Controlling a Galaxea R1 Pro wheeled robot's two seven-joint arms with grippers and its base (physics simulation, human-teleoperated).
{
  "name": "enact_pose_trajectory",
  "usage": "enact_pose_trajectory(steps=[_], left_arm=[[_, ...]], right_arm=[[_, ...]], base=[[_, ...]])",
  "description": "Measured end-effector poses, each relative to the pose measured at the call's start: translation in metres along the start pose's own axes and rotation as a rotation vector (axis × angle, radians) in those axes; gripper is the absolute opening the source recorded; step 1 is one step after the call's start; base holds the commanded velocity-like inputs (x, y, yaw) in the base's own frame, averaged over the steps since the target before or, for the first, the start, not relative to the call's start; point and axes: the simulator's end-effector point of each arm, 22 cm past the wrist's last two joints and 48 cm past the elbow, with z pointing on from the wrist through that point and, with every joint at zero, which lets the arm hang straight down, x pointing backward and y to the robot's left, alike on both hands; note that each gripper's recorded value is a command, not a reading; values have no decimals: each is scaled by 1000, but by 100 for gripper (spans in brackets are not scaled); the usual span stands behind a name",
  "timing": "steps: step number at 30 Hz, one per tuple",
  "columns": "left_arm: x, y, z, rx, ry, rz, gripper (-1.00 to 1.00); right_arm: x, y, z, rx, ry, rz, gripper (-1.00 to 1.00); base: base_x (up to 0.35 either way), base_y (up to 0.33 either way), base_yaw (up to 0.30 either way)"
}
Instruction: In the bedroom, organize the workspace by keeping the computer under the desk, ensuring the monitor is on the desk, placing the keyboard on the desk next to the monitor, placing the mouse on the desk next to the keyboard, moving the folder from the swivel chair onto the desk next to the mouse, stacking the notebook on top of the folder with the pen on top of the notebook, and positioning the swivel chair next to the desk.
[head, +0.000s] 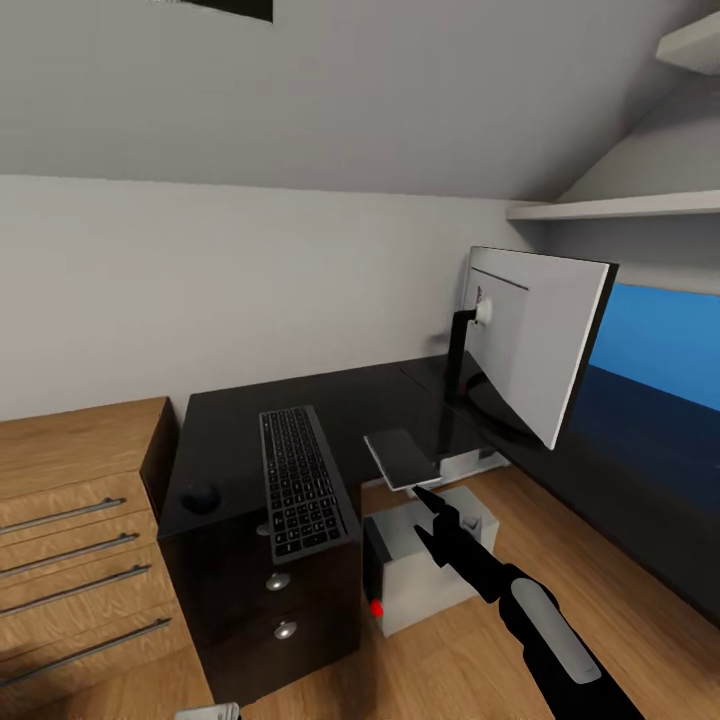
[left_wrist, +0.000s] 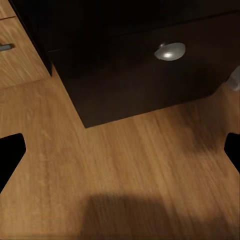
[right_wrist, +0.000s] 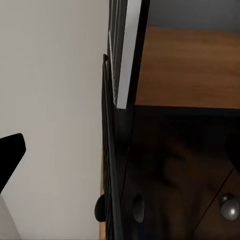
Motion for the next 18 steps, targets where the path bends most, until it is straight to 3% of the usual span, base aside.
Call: enact_pose_trajectory(steps=[18], left_arm=[[-29, -3, -21, 0, 4, 1, 100]], right_arm=[[-9, 45, 2, -18, -9, -14, 100]], base=[[-4, 0, 0]])
